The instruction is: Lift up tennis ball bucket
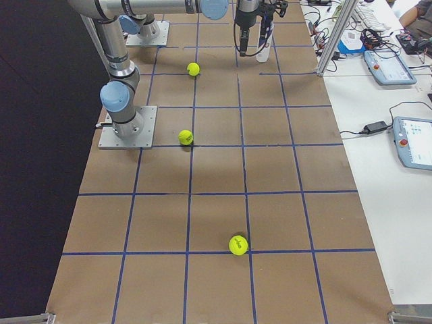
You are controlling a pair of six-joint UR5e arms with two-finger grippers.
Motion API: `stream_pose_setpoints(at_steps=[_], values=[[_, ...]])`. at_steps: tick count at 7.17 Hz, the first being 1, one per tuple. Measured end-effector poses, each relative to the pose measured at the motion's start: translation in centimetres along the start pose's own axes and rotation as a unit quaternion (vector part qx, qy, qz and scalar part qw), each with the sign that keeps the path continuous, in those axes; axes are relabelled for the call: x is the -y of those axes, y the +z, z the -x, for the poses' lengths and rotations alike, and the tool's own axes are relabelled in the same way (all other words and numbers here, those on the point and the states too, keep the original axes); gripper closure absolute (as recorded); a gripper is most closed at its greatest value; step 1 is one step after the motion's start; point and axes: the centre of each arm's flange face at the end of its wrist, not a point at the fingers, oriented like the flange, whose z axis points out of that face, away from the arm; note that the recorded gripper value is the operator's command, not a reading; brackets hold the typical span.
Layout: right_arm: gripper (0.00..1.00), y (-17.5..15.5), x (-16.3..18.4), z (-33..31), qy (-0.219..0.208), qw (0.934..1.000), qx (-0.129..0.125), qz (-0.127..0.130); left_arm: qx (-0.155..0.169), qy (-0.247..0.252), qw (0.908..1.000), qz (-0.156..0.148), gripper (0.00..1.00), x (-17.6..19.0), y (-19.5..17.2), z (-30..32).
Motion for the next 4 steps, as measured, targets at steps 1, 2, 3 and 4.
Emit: stream_pose_setpoints(at_steps=[1, 2, 3, 4], values=[[0.0, 0.0, 0.0, 0.0, 0.0, 1.0, 0.0, 0.0, 0.0, -0.001, 1.0, -0.003, 0.08, -0.4, -2.1, 0.2], [0.0, 0.0, 0.0, 0.0, 0.0, 1.0, -0.001, 0.0, -0.001, -0.005, 1.0, -0.007, 0.09, -1.4, -5.0, 1.0], [0.0, 0.0, 0.0, 0.0, 0.0, 1.0, -0.001, 0.0, -0.002, -0.017, 0.9997, -0.018, 0.09, -2.9, -8.3, 2.9], [0.0, 0.0, 0.0, 0.0, 0.0, 1.0, -0.001, 0.0, -0.001, -0.032, 0.9992, -0.022, 0.09, -4.8, -10.6, 5.2]])
